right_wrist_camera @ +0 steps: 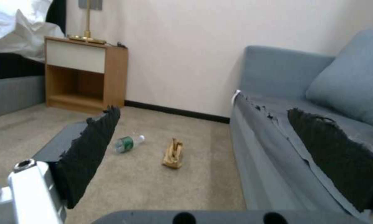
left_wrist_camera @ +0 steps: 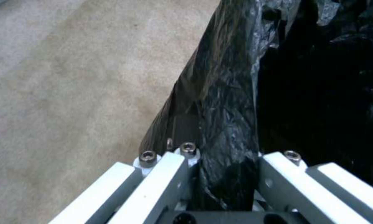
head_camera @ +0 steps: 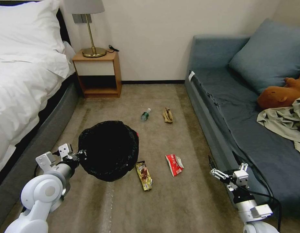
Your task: Pick up the trash bin, then pick up the garbage on the floor and place it into the trash bin.
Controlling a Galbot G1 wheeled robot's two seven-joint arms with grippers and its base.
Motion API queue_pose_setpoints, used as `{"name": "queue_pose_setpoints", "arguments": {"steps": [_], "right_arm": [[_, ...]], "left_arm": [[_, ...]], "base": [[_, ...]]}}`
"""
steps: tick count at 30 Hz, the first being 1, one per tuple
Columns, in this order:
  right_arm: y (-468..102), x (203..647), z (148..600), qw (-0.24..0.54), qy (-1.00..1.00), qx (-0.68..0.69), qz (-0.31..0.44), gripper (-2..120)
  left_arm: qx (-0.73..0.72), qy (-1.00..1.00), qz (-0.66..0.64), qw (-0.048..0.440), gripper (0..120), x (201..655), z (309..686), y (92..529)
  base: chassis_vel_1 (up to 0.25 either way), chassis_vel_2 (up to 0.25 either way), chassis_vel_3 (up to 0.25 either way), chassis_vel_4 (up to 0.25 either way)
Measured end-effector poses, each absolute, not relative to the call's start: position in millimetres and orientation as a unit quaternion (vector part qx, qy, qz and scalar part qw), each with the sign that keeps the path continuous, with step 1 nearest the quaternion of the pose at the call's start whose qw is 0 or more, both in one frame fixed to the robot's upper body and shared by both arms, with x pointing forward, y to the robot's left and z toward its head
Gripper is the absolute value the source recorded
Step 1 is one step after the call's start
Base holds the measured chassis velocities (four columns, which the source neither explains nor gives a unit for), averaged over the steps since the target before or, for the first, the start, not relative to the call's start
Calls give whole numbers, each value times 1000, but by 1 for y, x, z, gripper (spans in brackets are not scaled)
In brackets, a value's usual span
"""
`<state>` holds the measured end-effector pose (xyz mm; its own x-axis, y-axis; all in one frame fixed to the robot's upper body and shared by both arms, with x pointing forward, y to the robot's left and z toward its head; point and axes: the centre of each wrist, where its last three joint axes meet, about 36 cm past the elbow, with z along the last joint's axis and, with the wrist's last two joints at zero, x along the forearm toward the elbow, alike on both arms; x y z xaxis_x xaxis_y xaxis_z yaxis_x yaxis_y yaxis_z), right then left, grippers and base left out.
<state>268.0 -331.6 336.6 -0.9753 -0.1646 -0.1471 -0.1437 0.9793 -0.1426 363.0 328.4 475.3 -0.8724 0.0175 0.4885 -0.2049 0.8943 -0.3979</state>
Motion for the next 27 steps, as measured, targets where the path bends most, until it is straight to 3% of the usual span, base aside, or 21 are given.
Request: {"name": "queue_pose_setpoints", "arguments": {"steps": [27], "right_arm": [[-331,280,331,87,990,-87,-72,100]], "left_arm": [[54,-941,227,245,3,368,475,333]], "base": [[-61,55,62,-55]]}}
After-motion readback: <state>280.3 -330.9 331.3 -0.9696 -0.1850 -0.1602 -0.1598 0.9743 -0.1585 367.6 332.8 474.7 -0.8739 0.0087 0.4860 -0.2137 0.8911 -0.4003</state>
